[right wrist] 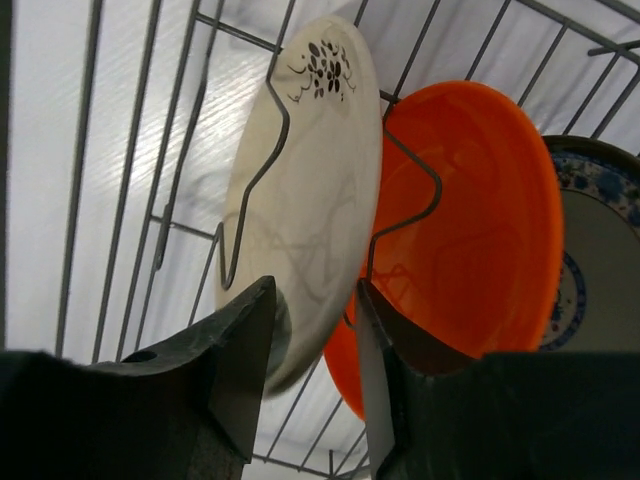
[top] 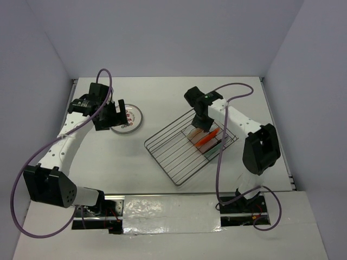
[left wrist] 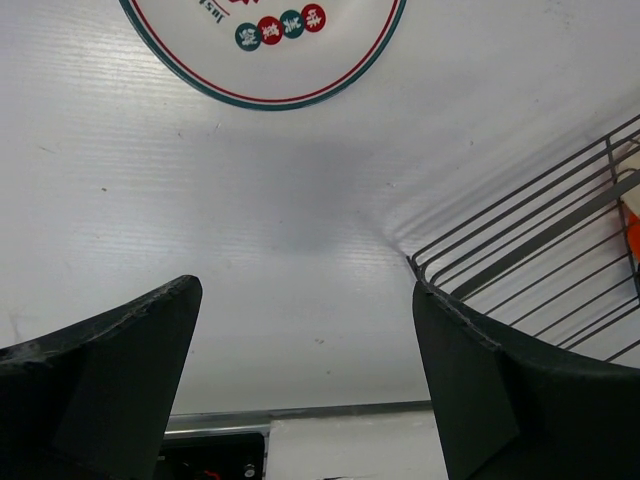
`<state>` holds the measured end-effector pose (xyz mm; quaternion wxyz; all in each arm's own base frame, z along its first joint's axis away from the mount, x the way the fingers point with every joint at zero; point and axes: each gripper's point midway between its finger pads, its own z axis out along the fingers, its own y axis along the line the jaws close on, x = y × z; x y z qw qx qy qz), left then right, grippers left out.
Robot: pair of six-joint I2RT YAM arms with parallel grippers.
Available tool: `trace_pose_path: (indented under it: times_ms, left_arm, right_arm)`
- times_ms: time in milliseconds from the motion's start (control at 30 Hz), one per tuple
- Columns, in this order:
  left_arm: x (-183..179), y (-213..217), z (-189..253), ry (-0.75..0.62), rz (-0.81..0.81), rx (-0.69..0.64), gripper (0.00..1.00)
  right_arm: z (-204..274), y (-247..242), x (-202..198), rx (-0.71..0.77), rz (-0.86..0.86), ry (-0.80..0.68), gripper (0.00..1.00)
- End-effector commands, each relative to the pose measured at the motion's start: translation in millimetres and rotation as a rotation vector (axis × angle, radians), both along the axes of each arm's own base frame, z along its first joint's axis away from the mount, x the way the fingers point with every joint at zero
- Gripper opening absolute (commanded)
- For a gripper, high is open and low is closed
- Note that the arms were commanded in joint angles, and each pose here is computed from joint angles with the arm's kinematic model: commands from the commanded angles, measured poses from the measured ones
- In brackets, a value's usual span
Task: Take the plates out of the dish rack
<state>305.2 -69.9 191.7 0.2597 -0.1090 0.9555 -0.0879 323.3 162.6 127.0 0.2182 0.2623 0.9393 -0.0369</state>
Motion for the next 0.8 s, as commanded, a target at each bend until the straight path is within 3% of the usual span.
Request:
trace_pose_path:
  times_ms: [0,133,233,333,633,767]
  left_arm:
    - [-8.5,2.3,0.2,-0.006,-0.039,0.019,0.99]
    - [-10.8,0.7,-2.5,-0.004,-0.045,0.010,0.99]
    - [-10.2,0.2,-2.0,-0.001,-0.049,0.009,0.99]
    - [-6.7,-2.8,3.6,-0.011,-0.055,-0.002,1.00]
    - [-2.2,-6.5,10.6,-0.021,-0.064,-0.009,0.99]
    - [-2.1,-7.6,8.9,-0.021,-0.068,-0.014,0.99]
  right_arm:
    - [7.6,4.5,10.7,-0.011,-0.056,-0.042,0.44]
    - [16.5,3.9,11.4,-0.019,-0.085,-0.063,0.28]
    - [28.1,0.4,8.5,-0.026,-0.112,-0.076,0.25]
    - [47.8,-6.3,6.5,-0.025,-0.137,-0.110,0.15]
    - [121.4,-22.7,-4.7,0.002,-0.156,-0.208,0.14]
    - [174.4,-18.2,3.3,0.107,-0.121,-0.356,0.14]
